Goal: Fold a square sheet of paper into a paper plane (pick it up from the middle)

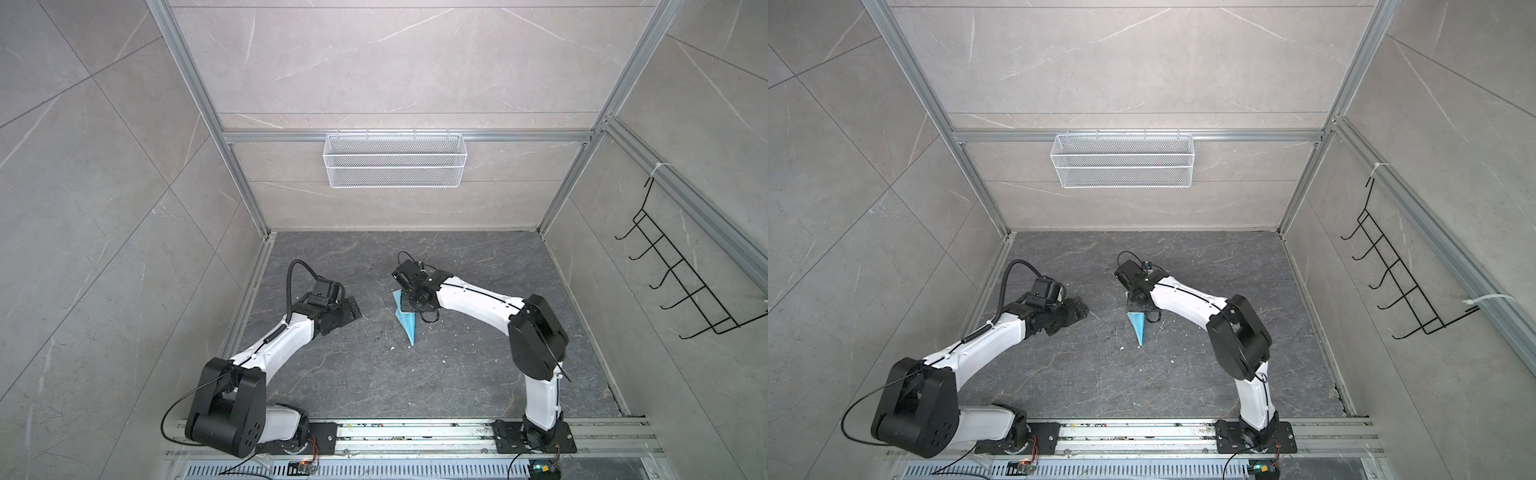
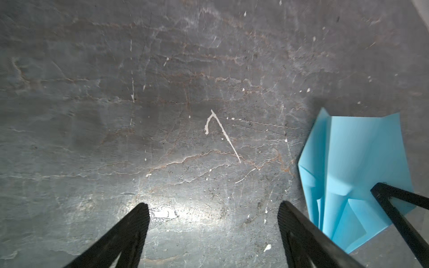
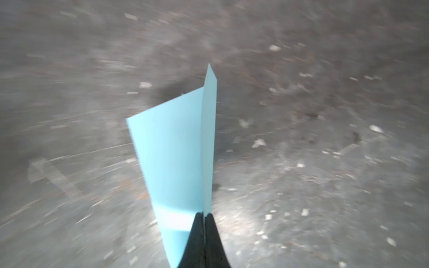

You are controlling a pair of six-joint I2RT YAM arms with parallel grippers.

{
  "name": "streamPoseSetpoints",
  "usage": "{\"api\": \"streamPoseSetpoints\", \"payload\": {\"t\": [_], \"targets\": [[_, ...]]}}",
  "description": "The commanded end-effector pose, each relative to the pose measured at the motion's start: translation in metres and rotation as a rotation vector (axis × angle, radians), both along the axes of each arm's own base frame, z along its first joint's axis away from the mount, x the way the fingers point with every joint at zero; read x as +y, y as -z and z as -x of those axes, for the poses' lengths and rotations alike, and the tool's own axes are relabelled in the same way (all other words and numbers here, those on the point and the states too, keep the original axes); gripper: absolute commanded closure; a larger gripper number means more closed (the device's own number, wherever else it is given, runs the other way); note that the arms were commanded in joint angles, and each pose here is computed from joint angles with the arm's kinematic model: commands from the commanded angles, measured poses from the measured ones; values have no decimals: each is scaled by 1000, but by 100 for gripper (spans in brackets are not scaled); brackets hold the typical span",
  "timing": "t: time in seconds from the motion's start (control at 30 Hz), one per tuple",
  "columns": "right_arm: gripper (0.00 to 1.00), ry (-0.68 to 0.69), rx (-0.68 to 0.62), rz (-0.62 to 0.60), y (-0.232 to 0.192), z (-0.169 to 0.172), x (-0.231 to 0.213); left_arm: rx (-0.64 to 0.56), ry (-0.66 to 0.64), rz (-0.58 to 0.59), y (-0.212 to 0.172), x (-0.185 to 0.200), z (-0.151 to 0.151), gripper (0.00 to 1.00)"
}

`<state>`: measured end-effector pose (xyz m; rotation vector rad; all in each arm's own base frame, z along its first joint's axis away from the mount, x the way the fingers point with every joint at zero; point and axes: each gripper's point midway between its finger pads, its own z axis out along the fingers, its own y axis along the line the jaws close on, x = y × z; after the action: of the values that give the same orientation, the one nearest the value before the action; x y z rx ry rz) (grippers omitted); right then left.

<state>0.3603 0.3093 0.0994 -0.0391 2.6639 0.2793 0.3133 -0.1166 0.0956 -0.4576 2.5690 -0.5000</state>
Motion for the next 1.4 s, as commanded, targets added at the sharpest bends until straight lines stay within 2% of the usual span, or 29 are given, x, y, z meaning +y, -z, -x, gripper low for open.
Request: {"api": "streamPoseSetpoints", "payload": {"t": [0.0,0.13,0.23,0.37,0.7,0.97,1.17,1.37], "targets": [[97,-199,-73,-300,-39,5,57,-35,-7,47,-16,1,5,10],[97,-246,-47,-464,-33,14,80,-62,14,94,-25,-6,6,10],[97,-251,-27,-522,-17,18,86,-68,51,145,-28,-16,7,10],[96,-229,-18,-596,2,20,78,-62,109,232,-30,-37,9,17],[96,-146,5,-592,43,23,41,-35,171,294,-23,-91,22,19],[96,-125,12,-599,50,22,32,5,225,337,-3,-131,15,39],[95,-115,18,-597,53,21,28,44,212,301,14,-133,11,42],[95,-113,27,-600,55,21,29,76,248,299,27,-143,11,52]]}}
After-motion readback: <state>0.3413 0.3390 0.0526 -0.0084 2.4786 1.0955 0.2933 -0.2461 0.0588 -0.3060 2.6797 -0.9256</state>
